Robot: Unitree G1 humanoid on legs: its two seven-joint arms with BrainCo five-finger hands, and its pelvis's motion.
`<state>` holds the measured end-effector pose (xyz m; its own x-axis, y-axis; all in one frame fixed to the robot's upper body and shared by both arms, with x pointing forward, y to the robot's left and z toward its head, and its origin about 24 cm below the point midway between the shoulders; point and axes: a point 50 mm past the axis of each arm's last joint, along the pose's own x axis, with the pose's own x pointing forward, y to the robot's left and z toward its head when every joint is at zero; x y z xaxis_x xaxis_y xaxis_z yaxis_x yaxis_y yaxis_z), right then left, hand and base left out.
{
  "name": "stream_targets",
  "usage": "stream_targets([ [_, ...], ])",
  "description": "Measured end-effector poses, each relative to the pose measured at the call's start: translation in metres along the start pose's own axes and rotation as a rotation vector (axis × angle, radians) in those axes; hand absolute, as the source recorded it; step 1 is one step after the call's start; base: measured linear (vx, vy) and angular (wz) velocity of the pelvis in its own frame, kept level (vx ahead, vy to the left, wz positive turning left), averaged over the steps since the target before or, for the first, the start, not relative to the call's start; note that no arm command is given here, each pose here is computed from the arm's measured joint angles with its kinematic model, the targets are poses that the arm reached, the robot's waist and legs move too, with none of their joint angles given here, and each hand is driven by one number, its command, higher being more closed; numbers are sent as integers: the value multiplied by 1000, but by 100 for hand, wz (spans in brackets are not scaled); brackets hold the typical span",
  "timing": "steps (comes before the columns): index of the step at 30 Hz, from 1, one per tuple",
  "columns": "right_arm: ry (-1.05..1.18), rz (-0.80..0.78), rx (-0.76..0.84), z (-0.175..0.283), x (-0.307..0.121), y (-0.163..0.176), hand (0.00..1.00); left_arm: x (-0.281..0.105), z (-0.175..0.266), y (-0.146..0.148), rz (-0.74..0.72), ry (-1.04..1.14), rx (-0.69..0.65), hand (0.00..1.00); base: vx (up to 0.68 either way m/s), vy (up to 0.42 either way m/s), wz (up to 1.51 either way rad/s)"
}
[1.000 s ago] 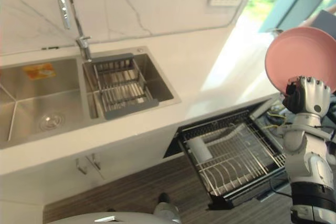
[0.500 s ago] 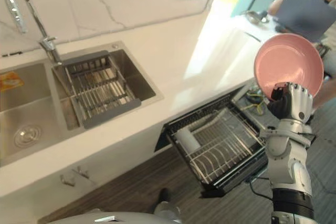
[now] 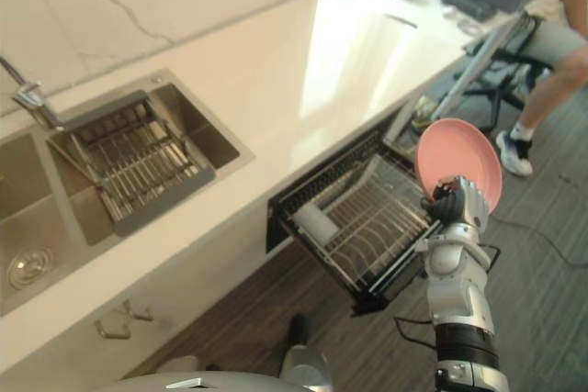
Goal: Walk over to the sink, pick up the cup, carry it to the dishwasher, place the cup inside the dishwasher, then close the dishwasher door
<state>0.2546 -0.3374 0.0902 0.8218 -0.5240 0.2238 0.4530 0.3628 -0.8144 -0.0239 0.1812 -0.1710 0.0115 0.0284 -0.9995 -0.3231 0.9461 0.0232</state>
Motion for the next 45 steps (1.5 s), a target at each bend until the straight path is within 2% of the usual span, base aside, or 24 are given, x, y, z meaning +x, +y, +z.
stream_targets([
  [6, 97, -10, 50, -7, 11, 0, 100, 0, 23, -8, -35, -65, -3, 0, 57, -12, 4],
  [11, 63, -109, 84, 8, 33, -22, 100, 0, 40, -15, -74, -112, -2, 0, -52, 23, 8],
  [16, 27, -124, 111, 23, 42, -24, 100, 0, 41, -14, -76, -112, -1, 0, -101, 25, -1],
  [23, -45, -45, 57, 41, 52, -16, 100, 0, 50, -19, -99, -138, -4, 0, -18, 25, 4],
  [27, -74, -24, 14, 54, 68, -19, 100, -1, 58, -24, -113, -157, 36, 0, -22, 41, 11],
  [36, -99, 56, -5, 76, 85, -16, 100, 0, 68, -29, -124, -166, 65, 0, -72, 65, 11],
  [45, -34, 84, -34, 77, 98, -19, 100, 0, 83, -31, -135, -187, 56, 0, -79, 67, 6],
])
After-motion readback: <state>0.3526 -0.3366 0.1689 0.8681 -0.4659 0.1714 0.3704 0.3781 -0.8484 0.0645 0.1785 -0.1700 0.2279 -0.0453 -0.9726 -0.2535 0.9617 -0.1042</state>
